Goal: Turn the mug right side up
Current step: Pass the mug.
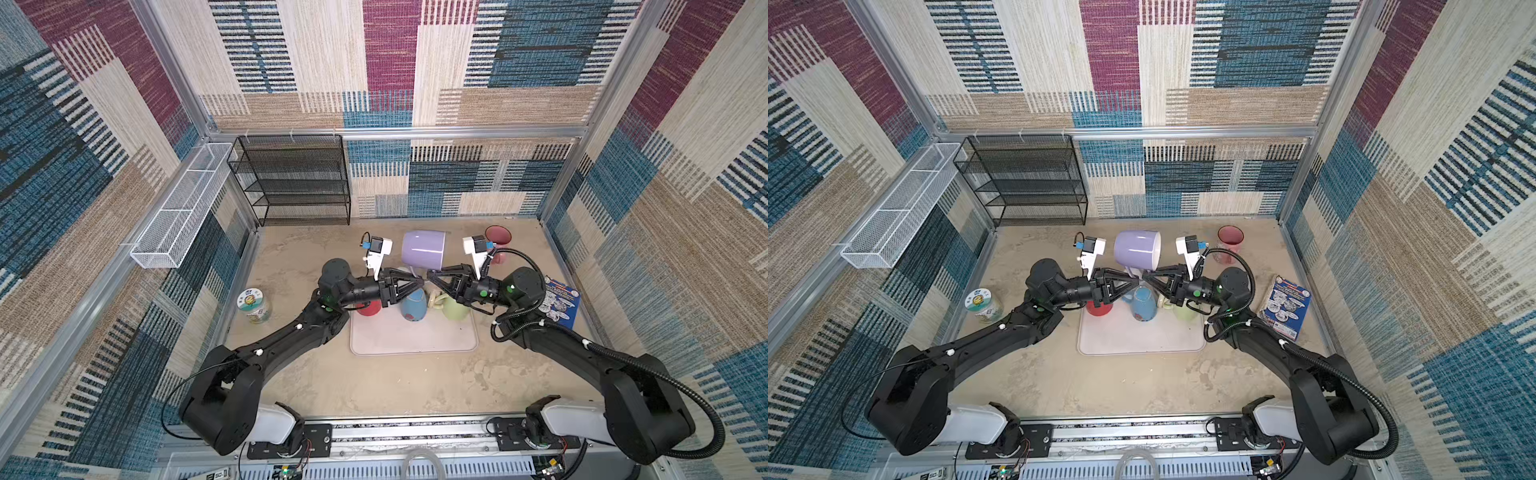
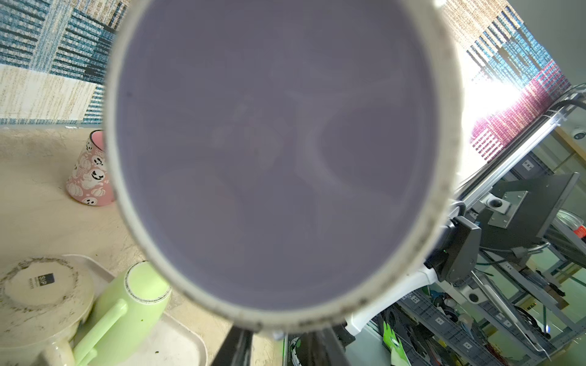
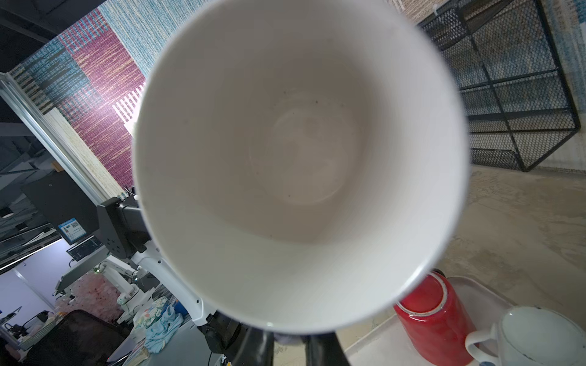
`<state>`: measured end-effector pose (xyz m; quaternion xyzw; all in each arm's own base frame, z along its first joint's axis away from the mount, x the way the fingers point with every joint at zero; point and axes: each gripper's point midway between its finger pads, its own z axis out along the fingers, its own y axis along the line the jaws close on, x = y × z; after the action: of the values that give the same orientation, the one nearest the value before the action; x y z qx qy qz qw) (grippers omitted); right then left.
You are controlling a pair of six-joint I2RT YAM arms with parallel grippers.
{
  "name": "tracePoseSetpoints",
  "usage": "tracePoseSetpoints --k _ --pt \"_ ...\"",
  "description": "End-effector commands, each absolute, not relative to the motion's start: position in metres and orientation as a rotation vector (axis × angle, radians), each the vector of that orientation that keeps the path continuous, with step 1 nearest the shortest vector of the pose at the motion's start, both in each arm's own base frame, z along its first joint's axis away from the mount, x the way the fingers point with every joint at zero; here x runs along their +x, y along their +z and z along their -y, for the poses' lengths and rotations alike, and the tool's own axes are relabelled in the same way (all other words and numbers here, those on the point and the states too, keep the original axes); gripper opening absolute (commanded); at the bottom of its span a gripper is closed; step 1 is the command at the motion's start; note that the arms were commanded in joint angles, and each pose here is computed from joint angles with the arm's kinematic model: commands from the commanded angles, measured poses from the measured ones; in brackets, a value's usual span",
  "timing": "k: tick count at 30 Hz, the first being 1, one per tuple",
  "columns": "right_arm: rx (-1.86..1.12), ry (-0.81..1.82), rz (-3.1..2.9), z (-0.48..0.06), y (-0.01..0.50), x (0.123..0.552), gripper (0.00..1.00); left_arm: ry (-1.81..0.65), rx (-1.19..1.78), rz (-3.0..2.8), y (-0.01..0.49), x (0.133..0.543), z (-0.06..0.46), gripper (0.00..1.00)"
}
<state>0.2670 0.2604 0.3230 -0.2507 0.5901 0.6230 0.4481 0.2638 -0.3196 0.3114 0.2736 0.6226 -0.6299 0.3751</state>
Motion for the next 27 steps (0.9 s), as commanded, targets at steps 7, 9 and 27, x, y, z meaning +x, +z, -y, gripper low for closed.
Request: tracePoseSetpoints --k 7,9,27 --pt "-0.738 1.541 -1.349 -0.261 0.342 0.251 0.00 -1.552 0.732 -1.528 0.324 0.260 0.314 0.40" --pt "-0.750 1.553 -1.348 -0.262 0.342 0.249 0.00 -1.553 0.729 -1.518 0.327 0.261 0.313 0.40" --pt "-0.782 1.575 -1.352 -0.265 0.343 0.247 0.00 -1.548 0.714 -1.488 0.332 0.261 0.308 0.00"
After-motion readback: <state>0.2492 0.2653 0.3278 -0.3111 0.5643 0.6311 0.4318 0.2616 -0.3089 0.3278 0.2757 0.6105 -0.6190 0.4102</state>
